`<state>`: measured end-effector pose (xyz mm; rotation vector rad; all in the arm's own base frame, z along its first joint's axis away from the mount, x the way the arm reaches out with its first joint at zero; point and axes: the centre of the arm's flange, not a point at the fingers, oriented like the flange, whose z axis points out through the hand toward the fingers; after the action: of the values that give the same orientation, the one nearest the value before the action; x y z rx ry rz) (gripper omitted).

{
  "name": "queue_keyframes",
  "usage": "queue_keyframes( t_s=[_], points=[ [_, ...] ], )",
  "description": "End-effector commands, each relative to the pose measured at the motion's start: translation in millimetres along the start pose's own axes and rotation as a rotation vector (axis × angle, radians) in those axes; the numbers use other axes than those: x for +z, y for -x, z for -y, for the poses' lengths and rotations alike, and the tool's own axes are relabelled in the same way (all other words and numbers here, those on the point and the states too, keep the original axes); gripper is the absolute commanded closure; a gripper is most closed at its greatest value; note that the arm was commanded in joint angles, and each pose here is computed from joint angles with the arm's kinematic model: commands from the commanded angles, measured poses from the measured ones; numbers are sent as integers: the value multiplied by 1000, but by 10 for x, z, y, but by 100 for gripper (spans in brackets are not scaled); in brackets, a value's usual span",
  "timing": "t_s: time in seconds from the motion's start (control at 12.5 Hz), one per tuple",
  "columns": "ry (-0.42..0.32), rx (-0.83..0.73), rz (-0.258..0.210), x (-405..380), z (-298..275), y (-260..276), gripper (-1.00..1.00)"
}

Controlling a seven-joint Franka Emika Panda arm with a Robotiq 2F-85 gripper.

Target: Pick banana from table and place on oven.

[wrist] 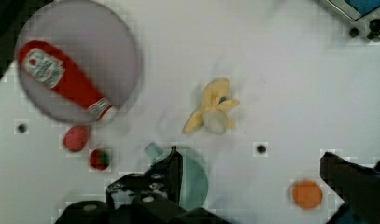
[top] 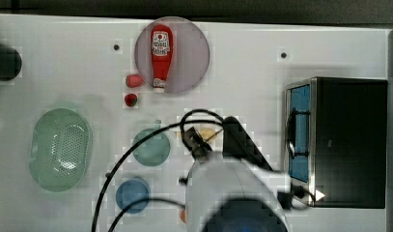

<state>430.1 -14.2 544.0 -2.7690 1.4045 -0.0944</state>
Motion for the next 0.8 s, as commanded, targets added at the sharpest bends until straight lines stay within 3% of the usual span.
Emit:
queue_keyframes(
  t_s=[0.08,0.4,0.8],
  points=[
    [73,43,54,962,41,-79,-100],
    [65,33,42,1971,66,-43,-100],
    [114,13,75,2893,156,2,-100]
  ],
)
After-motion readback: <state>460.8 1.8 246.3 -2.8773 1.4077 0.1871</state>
